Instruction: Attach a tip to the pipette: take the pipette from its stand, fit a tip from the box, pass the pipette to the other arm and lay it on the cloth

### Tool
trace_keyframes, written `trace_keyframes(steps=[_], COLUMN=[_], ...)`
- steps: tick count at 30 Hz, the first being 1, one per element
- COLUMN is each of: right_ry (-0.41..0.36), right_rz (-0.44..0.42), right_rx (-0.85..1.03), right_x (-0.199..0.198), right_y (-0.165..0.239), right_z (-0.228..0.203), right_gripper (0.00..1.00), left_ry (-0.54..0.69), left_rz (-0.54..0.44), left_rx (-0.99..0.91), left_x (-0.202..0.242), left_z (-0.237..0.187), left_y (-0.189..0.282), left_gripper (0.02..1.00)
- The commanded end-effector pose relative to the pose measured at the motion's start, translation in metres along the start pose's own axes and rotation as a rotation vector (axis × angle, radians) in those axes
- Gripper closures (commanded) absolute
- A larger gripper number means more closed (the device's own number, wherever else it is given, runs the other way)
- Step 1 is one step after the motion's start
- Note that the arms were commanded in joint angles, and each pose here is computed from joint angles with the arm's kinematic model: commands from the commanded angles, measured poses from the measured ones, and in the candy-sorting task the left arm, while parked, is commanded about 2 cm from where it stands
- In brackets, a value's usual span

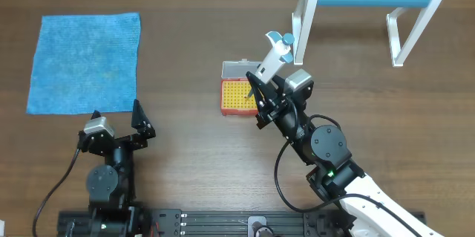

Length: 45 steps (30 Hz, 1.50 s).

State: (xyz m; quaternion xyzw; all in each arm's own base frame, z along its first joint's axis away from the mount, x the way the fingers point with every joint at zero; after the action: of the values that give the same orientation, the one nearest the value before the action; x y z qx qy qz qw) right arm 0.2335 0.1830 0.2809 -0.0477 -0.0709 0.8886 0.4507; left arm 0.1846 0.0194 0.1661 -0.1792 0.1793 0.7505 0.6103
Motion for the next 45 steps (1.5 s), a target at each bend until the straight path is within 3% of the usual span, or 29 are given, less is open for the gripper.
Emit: trace_keyframes(steps=[1,5,9,13,15,18,20,22,24,26,28,30,35,37,39,40,42,45], right_ry=[-0.026,-0.065,-0.286,-0.407,-0.454,-0.696,-0.752,-0.751,-0.732,-0.712,-0.719,-0.816,-0.821,-0.813,-0.788,-0.789,-0.79,-0.791], right_rz=[0.051,0.071,0.161,0.264,0.266,0.206,0.187,0.184,0.181,0.165,0.16,0.169,0.242,0.291,0.392,0.425,0.502,0.544], right_rx=[-0.029,-0.031,-0.007,0.071,0.13,0.167,0.17,0.181,0.188,0.182,0.181,0.197,0.228,0.244,0.278,0.294,0.33,0.366], right_x=[0.007,0.009,0.019,0.031,0.033,0.026,0.023,0.024,0.023,0.021,0.021,0.023,0.031,0.037,0.047,0.051,0.059,0.063], right_y=[0.001,0.001,0.002,0.005,0.006,0.005,0.004,0.004,0.004,0.003,0.003,0.004,0.006,0.008,0.012,0.014,0.018,0.019], right_z=[0.008,0.009,0.007,-0.001,-0.011,-0.014,-0.015,-0.017,-0.019,-0.02,-0.02,-0.02,-0.02,-0.019,-0.019,-0.019,-0.02,-0.025], right_gripper=[0.928,0.93,0.93,0.93,0.925,0.925,0.928,0.928,0.928,0.928,0.928,0.928,0.925,0.925,0.928,0.928,0.928,0.928], left_ry=[-0.006,-0.006,-0.006,-0.006,-0.006,-0.006,-0.006,-0.006,0.053,0.294,0.567,0.729,0.846,0.856,0.891,0.892,0.888,0.858], left_rz=[0.013,0.013,0.013,0.013,0.013,0.013,0.013,0.014,-0.065,-0.209,-0.284,-0.289,-0.355,-0.473,-0.657,-0.692,-0.712,-0.736], left_rx=[-0.005,-0.005,-0.005,-0.005,-0.005,-0.005,-0.005,-0.006,0.041,0.179,0.319,0.382,0.46,0.465,0.469,0.49,0.592,0.778], left_x=[0.002,0.002,0.002,0.002,0.002,0.002,0.002,0.002,-0.007,-0.025,-0.038,-0.042,-0.054,-0.068,-0.088,-0.093,-0.103,-0.118], left_z=[0.0,0.0,0.0,0.0,0.0,0.0,0.0,0.0,-0.005,-0.017,-0.026,-0.028,-0.027,-0.015,0.007,0.012,0.014,0.015], left_y=[0.0,0.0,0.0,0.0,0.0,0.0,0.0,0.0,0.0,0.004,0.01,0.012,0.017,0.022,0.035,0.04,0.047,0.054], left_gripper=[0.023,0.023,0.023,0.025,0.023,0.023,0.023,0.025,0.023,0.023,0.025,0.023,0.023,0.023,0.023,0.023,0.023,0.058])
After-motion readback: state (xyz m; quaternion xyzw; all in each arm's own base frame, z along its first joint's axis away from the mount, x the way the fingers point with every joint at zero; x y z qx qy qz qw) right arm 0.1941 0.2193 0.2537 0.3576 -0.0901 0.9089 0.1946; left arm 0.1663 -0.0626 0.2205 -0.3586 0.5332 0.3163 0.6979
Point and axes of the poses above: each gripper's point midway between its finger pads, its own y axis back along the fingers, its own x axis along the line the jaws close on, z = x × y, the point moved 6 cm from there along y, back along the fingers, and after that the axes turned 15 degrees about y, right-handed, at the moved point
